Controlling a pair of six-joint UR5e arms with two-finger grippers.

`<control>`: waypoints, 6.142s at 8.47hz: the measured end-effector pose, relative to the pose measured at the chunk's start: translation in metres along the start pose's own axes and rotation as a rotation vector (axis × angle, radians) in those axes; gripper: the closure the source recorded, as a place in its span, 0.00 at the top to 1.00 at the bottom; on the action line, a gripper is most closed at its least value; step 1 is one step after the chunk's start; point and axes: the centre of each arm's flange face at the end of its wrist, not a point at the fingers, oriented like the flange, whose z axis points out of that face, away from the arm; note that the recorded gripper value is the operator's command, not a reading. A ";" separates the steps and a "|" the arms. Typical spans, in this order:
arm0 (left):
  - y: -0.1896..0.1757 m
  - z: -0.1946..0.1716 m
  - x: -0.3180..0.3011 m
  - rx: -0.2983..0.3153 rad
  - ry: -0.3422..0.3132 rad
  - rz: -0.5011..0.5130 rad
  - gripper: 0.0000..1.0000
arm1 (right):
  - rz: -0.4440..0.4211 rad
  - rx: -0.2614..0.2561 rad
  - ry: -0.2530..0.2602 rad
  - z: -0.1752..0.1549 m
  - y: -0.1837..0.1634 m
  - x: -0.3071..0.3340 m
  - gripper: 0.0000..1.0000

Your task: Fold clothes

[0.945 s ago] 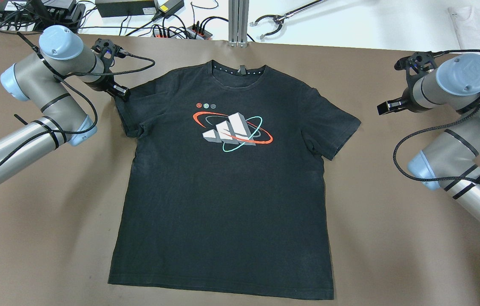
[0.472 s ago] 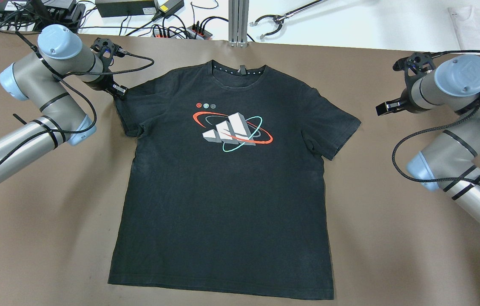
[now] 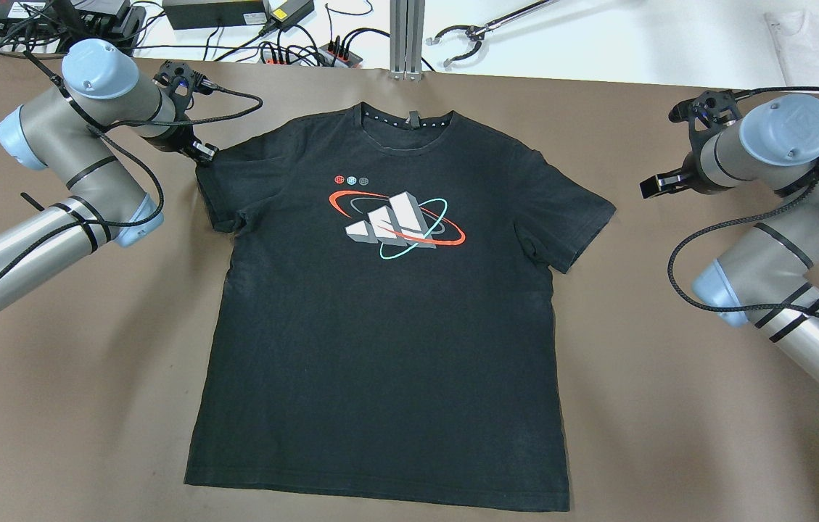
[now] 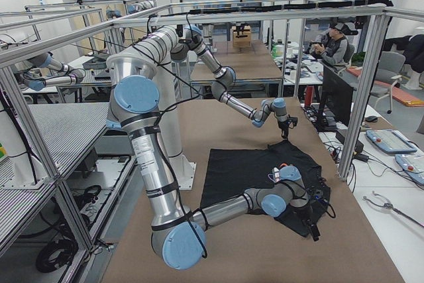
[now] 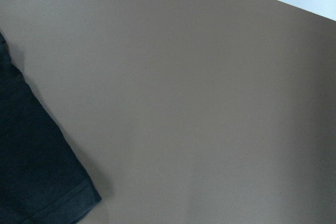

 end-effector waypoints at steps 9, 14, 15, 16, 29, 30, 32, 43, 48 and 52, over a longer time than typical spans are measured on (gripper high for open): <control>-0.013 -0.018 0.138 0.103 0.076 -0.264 0.00 | -0.006 -0.006 -0.002 0.004 0.005 -0.003 0.94; -0.011 0.000 0.197 0.150 0.041 -0.321 0.00 | -0.007 -0.008 -0.001 0.004 0.006 -0.003 0.94; -0.011 0.003 0.198 0.148 0.036 -0.324 0.00 | -0.008 -0.009 -0.002 0.005 0.007 -0.004 0.94; -0.011 0.005 0.198 0.147 0.031 -0.330 0.00 | -0.010 -0.010 -0.003 0.005 0.007 -0.005 0.94; -0.040 -0.019 0.231 0.198 0.064 -0.371 1.00 | 0.164 0.049 -0.096 0.050 -0.032 -0.044 0.73; -0.040 -0.019 0.231 0.198 0.064 -0.371 1.00 | 0.177 0.054 -0.114 0.057 -0.023 -0.050 0.69; -0.040 -0.018 0.230 0.199 0.063 -0.371 1.00 | 0.167 0.052 -0.122 0.070 -0.003 -0.065 0.71; -0.040 -0.018 0.228 0.197 0.062 -0.363 1.00 | 0.186 0.056 -0.132 0.076 0.013 -0.067 0.00; -0.038 -0.016 0.219 0.190 0.055 -0.339 1.00 | 0.321 0.058 -0.161 0.020 -0.035 -0.129 0.00; -0.033 -0.011 0.211 0.185 0.043 -0.326 1.00 | 0.451 0.052 -0.126 -0.003 -0.055 -0.220 0.00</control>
